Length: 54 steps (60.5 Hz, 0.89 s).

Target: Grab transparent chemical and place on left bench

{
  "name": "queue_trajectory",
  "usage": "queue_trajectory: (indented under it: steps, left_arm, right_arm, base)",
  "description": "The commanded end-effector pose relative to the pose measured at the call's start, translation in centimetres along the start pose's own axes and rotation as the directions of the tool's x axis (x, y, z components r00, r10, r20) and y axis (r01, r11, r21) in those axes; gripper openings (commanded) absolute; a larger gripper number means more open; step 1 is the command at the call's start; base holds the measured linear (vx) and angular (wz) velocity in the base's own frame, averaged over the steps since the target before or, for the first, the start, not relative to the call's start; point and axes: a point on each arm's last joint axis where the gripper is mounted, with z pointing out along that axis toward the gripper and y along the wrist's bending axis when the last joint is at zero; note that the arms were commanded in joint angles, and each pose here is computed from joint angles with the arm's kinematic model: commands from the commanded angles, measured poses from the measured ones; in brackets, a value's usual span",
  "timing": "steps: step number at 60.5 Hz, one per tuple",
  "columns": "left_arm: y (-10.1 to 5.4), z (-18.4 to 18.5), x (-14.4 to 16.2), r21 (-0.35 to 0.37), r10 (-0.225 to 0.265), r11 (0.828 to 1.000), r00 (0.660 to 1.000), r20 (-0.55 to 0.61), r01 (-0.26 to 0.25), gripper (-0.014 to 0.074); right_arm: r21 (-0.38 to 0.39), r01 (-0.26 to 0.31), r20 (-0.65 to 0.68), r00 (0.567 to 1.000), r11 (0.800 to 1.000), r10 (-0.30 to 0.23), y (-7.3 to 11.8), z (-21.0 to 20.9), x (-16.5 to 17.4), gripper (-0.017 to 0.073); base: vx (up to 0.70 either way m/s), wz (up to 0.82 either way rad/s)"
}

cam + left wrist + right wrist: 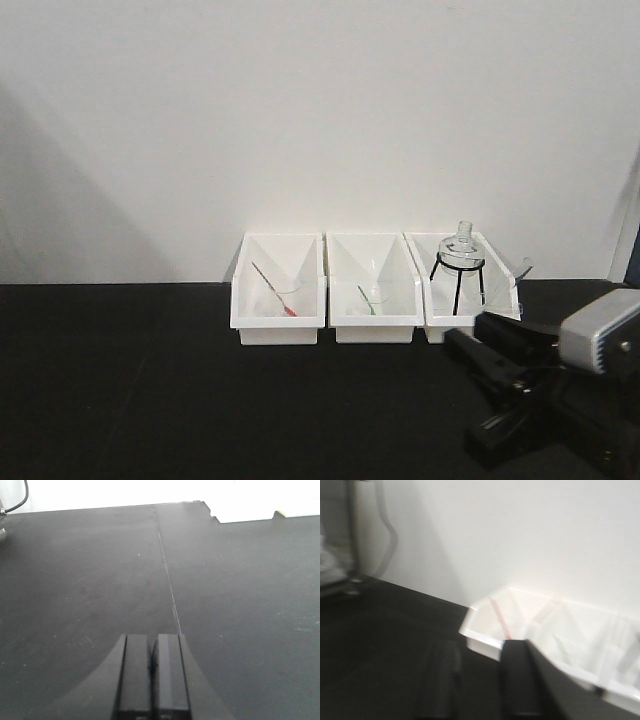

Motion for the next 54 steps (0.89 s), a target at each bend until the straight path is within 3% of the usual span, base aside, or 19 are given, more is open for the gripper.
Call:
queue_trajectory:
  steps: [1,4,17,46,48,51,54]
  left_arm:
    - [0.0,-0.1,-0.3,-0.002,-0.009,1.0,0.997,0.081,0.009,-0.0003]
    - [0.0,-0.1,-0.3,-0.002,-0.009,1.0,0.997,0.081,0.009,-0.0003]
    - [0.0,-0.1,-0.3,-0.002,-0.009,1.0,0.997,0.081,0.009,-0.0003]
    - [0.0,-0.1,-0.3,-0.002,-0.009,1.0,0.997,0.081,0.009,-0.0003]
    - [0.0,-0.1,-0.3,-0.002,-0.009,1.0,0.997,0.081,0.009,-0.0003]
    - [0.0,-0.1,-0.3,-0.002,-0.009,1.0,0.997,0.081,0.009,-0.0003]
    - [0.0,-0.1,-0.3,-0.002,-0.009,1.0,0.997,0.081,0.009,-0.0003]
  right_arm:
    - [0.106,-0.017,-0.015,1.0,0.994,0.019,-0.6,-2.2,-1.9,0.0056]
    - [0.153,-0.012,-0.064,0.998,0.988,0.022,-0.8,-2.9,-1.8,-0.0015]
    - [0.253,0.004,-0.159,0.987,0.967,0.038,-1.4,-4.8,-1.7,-0.0008]
    - [0.268,0.003,-0.184,0.982,0.963,0.048,-1.5,-4.8,-1.4,-0.0008]
    - [0.272,-0.034,-0.176,0.981,0.962,0.084,-1.5,-4.8,-1.4,-0.0008]
    - [0.284,-0.137,-0.154,0.97,0.949,0.186,-1.4,-4.8,-1.3,-0.0008]
    - [0.289,-0.176,-0.136,0.965,0.941,0.223,-1.3,-5.4,-1.5,-0.0008]
  base:
    - [0.0,0.0]
    - [0.0,0.0]
    - [0.0,0.0]
    - [0.0,0.0]
    - [0.0,0.0]
    - [0.0,0.0]
    - [0.0,0.0]
